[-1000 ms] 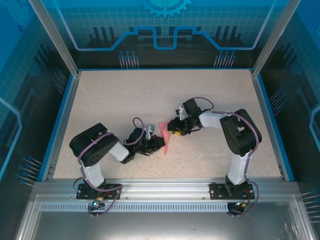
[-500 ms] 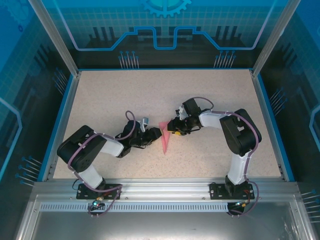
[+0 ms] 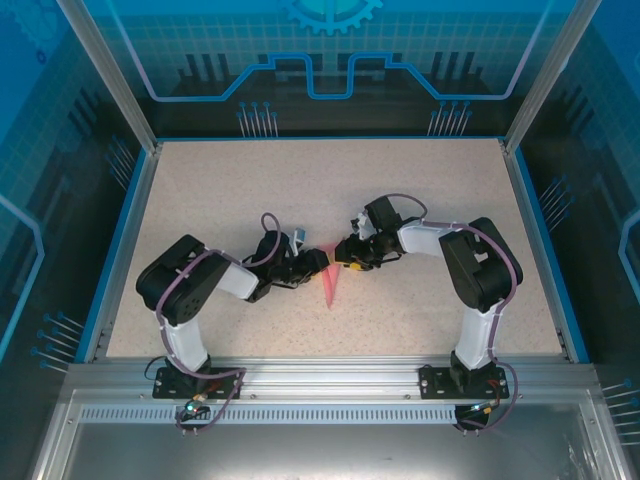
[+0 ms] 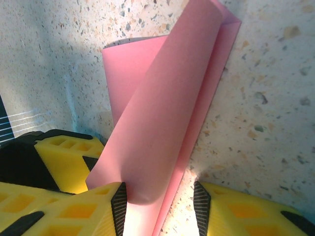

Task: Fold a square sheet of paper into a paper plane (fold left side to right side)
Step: Fold the wing for the fifth time at the center of the table.

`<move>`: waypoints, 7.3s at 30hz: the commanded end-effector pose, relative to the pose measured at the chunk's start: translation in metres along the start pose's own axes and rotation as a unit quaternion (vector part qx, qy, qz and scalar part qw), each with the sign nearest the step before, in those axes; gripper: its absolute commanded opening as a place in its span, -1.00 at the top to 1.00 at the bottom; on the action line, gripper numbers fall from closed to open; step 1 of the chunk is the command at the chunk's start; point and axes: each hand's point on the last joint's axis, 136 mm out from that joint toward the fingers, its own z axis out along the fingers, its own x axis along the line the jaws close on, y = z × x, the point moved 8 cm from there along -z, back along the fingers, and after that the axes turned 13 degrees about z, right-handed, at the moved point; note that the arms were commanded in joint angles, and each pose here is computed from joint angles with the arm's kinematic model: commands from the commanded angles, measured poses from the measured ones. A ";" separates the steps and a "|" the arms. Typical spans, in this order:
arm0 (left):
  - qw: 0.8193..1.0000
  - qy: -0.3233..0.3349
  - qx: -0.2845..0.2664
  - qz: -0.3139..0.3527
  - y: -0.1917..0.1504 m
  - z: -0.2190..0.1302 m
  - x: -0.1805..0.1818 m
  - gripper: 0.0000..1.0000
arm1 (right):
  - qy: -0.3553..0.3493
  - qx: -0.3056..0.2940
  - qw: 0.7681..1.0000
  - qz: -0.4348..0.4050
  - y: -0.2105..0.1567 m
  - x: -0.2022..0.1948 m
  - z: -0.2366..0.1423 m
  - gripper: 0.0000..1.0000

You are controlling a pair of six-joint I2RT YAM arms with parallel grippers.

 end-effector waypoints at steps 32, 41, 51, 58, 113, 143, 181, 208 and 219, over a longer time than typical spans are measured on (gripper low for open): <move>0.999 0.012 0.019 0.044 0.013 0.003 0.009 1.00 | 0.050 -0.015 0.999 -0.005 0.027 0.034 -0.007 -0.46; 0.999 0.014 0.021 0.042 0.013 0.004 0.011 1.00 | 0.023 -0.013 1.000 -0.001 0.029 0.027 0.001 -0.54; 0.999 0.011 0.023 0.046 0.014 0.004 0.009 1.00 | 0.020 -0.006 1.000 -0.001 0.031 0.028 0.007 -0.55; 0.998 0.014 0.027 0.057 0.016 0.004 0.006 1.00 | -0.043 0.013 0.999 0.011 0.028 0.018 0.015 -0.56; 0.995 0.057 0.079 0.018 0.014 0.019 0.027 1.00 | -0.053 0.003 0.998 -0.027 0.025 0.030 0.009 0.61; 0.996 0.043 0.071 0.045 0.023 0.004 0.005 0.78 | -0.144 0.029 0.989 0.022 0.012 -0.019 0.022 0.86; 0.980 0.020 0.198 -0.021 -0.019 0.012 -0.022 0.70 | -0.147 0.038 0.988 0.015 0.012 -0.021 0.026 0.90; 0.952 0.150 0.259 -0.068 -0.058 0.018 0.012 0.87 | -0.006 -0.012 0.998 -0.057 0.009 0.028 -0.016 0.94; 0.948 0.167 0.266 -0.060 -0.059 0.019 0.012 0.94 | 0.015 0.033 0.998 -0.057 -0.015 0.022 -0.002 0.95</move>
